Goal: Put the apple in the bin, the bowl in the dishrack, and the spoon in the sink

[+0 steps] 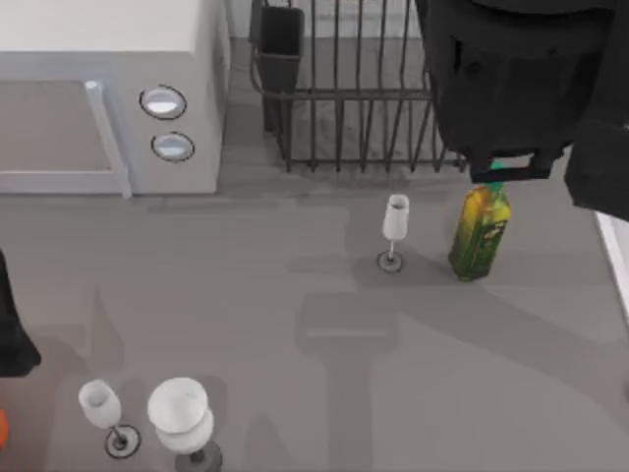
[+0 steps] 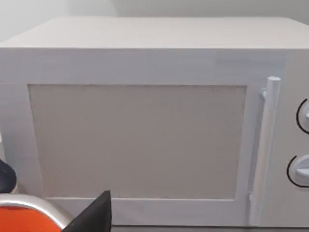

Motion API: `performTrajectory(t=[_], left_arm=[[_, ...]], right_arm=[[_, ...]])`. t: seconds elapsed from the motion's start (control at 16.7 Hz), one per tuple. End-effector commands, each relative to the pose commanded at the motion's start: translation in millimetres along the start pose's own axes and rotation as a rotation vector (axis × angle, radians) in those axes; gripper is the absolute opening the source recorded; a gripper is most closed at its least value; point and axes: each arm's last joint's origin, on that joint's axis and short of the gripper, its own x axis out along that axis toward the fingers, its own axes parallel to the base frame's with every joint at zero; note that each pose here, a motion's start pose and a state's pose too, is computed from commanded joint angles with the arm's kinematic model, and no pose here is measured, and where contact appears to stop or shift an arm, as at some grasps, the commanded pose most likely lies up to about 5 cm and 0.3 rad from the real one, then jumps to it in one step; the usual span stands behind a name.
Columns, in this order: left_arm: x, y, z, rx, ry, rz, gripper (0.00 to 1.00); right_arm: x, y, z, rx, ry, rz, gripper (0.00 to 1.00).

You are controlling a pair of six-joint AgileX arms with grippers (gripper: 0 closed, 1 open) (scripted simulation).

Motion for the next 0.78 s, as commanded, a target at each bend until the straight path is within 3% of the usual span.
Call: performTrajectory(t=[0.48, 0.78], left_arm=[[0, 0, 0, 0.000, 0.000, 0.000, 1.00], [0, 0, 0, 0.000, 0.000, 0.000, 1.00]], right_arm=[[1, -2, 5, 0.020, -0.025, -0.023, 0.00], [67, 24, -46, 0.018, -0.021, -0.026, 0.00]])
